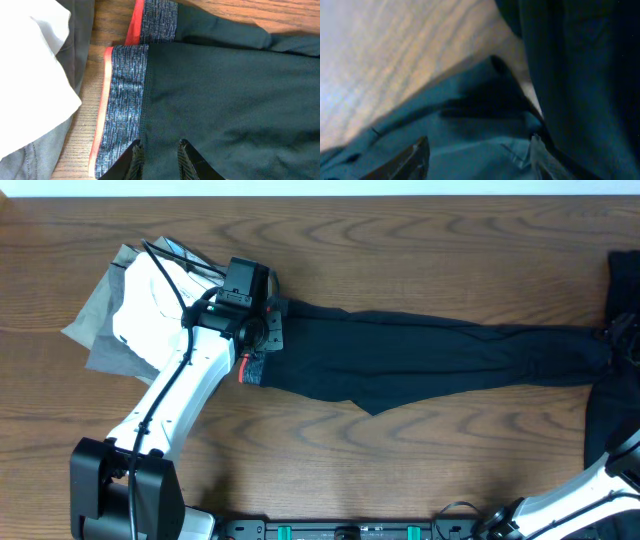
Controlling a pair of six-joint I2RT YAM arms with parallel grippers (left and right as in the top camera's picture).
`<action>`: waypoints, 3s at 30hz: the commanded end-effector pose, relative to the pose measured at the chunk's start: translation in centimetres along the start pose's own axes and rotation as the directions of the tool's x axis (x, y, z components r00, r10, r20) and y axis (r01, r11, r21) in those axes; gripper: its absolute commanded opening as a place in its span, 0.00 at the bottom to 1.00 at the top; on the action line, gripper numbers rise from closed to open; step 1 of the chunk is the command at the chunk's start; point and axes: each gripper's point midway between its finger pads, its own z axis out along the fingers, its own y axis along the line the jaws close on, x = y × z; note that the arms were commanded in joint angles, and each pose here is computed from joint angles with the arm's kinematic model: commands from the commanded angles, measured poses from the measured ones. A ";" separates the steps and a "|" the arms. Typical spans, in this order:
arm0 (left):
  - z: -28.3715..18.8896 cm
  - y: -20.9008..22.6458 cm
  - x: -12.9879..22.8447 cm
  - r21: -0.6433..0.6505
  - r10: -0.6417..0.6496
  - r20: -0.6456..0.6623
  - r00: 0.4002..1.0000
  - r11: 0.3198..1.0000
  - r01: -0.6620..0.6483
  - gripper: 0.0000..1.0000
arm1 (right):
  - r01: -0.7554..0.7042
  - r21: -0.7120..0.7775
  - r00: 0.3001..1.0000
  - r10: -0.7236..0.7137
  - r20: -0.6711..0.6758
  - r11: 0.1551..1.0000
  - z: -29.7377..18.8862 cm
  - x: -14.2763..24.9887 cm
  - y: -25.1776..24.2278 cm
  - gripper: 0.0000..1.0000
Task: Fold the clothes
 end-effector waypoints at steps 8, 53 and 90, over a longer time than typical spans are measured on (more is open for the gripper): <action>0.3 0.1 0.3 -0.001 0.017 -0.010 1.000 1.000 -0.017 0.25 | -0.100 0.137 0.992 0.110 -0.064 0.986 1.3 1.8 -2.0 0.62; 0.3 0.1 0.3 -0.001 0.017 -0.011 1.000 1.000 -0.017 0.26 | 0.132 -0.067 0.991 -0.132 0.014 0.989 3.5 -0.4 0.6 0.63; -4.6 0.1 -2.4 0.022 0.003 0.118 0.993 1.000 -0.006 0.26 | 0.191 -0.206 0.969 -0.151 0.195 0.960 -7.8 -2.2 11.5 0.01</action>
